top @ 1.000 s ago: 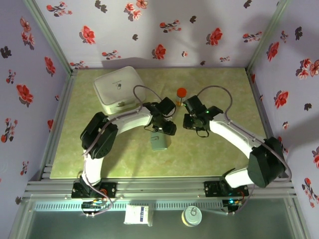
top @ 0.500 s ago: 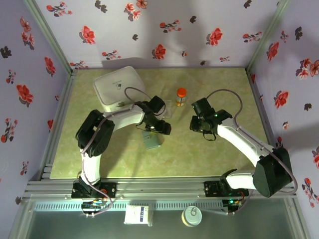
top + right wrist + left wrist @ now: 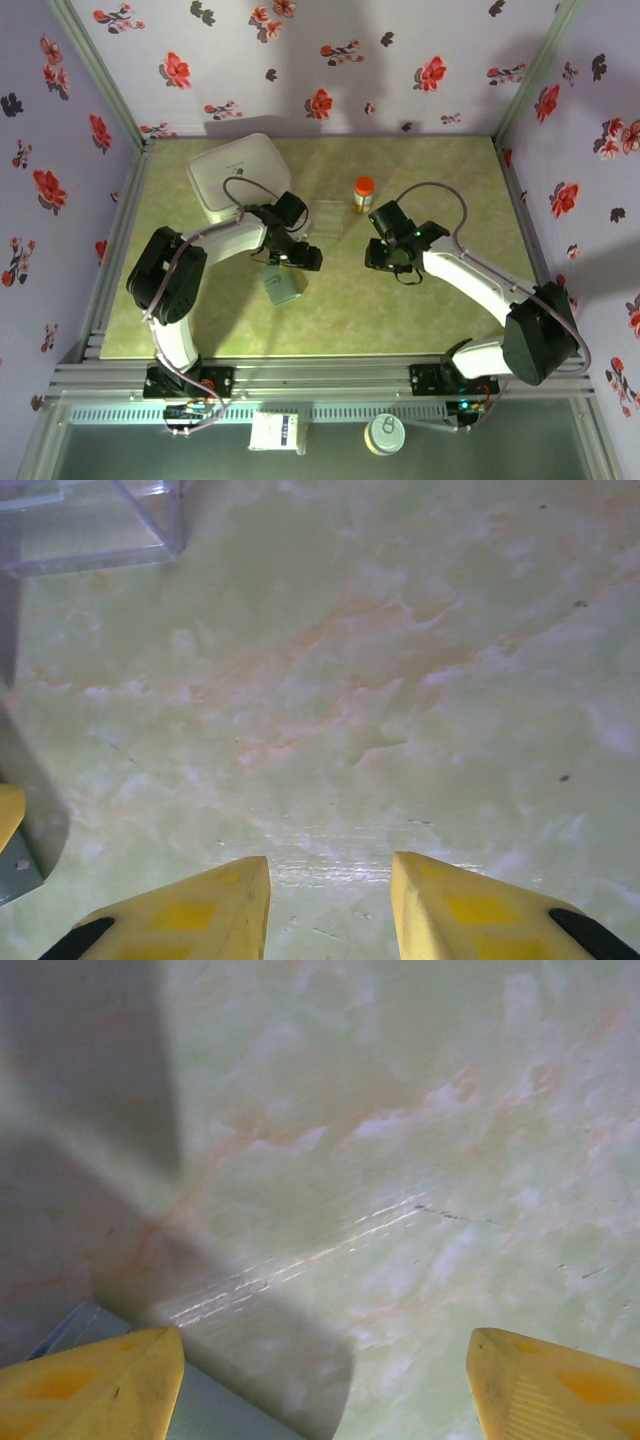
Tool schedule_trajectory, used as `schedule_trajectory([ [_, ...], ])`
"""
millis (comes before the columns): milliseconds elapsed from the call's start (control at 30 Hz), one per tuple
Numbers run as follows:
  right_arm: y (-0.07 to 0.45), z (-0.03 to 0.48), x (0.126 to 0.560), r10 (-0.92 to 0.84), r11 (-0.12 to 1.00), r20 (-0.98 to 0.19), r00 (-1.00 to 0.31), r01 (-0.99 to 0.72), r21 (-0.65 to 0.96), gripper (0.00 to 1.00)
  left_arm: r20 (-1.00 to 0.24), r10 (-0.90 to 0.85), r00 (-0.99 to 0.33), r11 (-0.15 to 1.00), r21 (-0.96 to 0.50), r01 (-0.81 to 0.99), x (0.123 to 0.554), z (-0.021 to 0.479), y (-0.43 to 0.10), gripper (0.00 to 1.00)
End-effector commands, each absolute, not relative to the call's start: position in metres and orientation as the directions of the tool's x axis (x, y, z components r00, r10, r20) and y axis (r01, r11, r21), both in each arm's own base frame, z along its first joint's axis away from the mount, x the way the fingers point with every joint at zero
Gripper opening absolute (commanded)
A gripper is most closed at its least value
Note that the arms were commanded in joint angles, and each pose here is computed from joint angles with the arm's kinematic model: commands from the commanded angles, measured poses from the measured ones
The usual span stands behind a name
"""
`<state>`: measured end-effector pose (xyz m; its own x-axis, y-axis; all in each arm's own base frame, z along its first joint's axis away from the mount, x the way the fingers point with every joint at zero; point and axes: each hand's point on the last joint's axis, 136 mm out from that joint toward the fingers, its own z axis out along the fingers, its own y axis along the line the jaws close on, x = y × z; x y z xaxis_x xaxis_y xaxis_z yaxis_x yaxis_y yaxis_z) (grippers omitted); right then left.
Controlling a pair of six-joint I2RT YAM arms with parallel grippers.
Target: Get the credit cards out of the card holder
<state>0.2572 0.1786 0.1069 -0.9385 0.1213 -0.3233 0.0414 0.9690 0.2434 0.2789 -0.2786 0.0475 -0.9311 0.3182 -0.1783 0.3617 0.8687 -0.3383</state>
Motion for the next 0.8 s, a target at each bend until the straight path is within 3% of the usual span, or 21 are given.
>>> schedule_trajectory([
  [0, 0.189, 0.112, 0.259, 0.142, 0.959, -0.325, -0.935, 0.048, 0.28, 0.38, -0.151, 0.404, -0.902, 0.833, -0.347, 0.431, 0.279, 0.042, -0.289, 0.75],
  [300, 0.19, 0.112, 0.257, 0.14, 0.96, -0.326, -0.935, 0.048, 0.276, 0.38, -0.072, 0.417, -0.906, 0.872, -0.25, 0.421, 0.281, 0.024, -0.255, 0.78],
  [767, 0.198, 0.107, 0.26, 0.114, 0.962, -0.309, -0.944, 0.027, 0.272, 0.41, -0.028, 0.337, -0.941, 0.895, -0.3, 0.33, 0.233, 0.024, -0.22, 0.85],
])
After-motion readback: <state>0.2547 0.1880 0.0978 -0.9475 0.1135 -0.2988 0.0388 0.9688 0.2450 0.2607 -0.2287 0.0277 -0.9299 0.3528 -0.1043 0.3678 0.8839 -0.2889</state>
